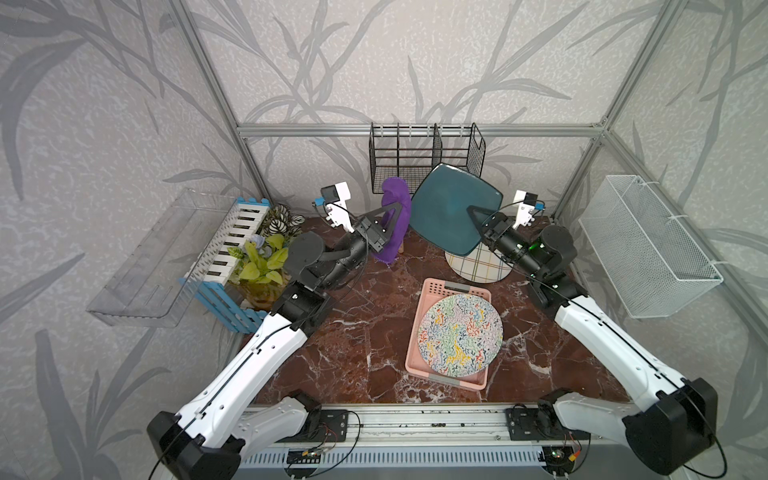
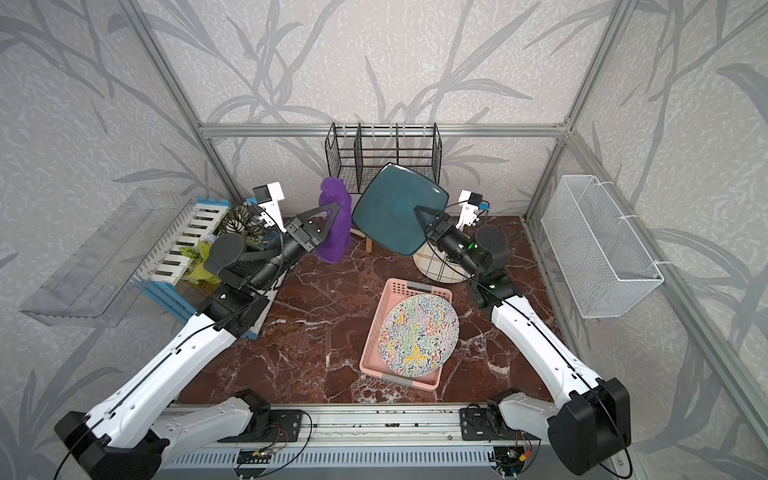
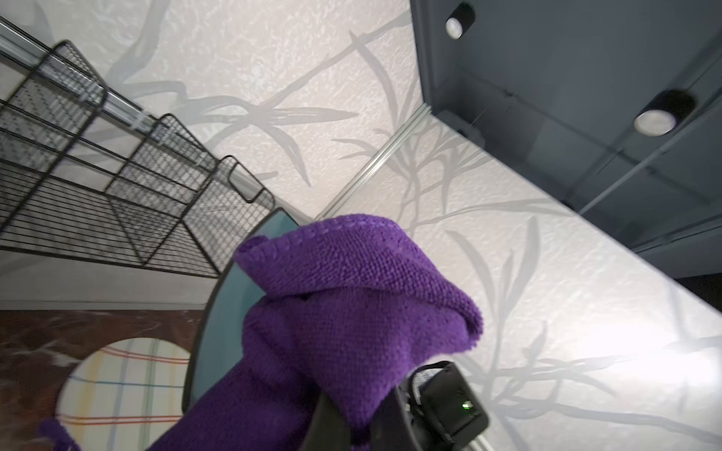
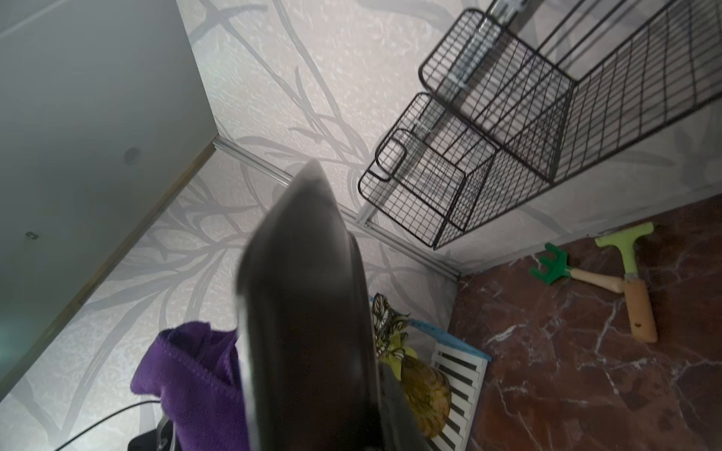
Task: Wipe the wet plate dry
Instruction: Wipe the plate with towel, then place the plate on the plate, then pick up the plate from the bin, then wipe the plate with towel.
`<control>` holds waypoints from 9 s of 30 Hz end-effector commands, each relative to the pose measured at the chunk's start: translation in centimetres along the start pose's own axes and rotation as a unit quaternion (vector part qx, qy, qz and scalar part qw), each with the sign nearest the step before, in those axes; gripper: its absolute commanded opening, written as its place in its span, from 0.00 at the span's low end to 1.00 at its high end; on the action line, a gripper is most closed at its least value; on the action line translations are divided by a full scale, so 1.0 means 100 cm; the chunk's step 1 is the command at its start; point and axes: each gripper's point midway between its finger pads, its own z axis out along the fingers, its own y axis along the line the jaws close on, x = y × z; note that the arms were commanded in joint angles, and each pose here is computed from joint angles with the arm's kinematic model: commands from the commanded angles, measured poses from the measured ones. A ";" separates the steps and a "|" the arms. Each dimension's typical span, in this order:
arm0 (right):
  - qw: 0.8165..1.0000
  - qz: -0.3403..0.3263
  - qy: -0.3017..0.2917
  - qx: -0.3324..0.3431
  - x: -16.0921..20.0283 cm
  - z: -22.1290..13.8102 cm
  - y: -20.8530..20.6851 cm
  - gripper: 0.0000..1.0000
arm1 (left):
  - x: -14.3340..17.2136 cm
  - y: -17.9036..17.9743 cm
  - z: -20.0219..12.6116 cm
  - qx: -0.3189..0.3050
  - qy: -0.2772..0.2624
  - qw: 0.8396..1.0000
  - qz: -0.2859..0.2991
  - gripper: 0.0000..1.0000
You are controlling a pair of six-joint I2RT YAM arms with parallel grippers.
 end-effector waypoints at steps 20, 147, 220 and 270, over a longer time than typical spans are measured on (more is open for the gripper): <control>0.990 -0.039 -0.052 -0.124 -0.023 -0.020 0.084 0.00 | 0.151 0.105 0.023 -0.111 0.293 0.939 0.144 0.00; 0.896 0.100 -0.044 0.430 -0.087 -0.060 -0.408 0.78 | 0.146 0.177 -0.078 -0.224 0.210 0.951 0.037 0.00; 0.998 0.045 0.032 0.010 0.072 -0.072 -0.015 0.00 | 0.298 0.052 -0.004 -0.020 0.401 0.915 0.029 0.00; 0.990 -0.028 0.100 -0.094 0.113 -0.088 0.050 0.00 | 0.211 0.117 -0.012 -0.104 0.311 0.943 0.055 0.00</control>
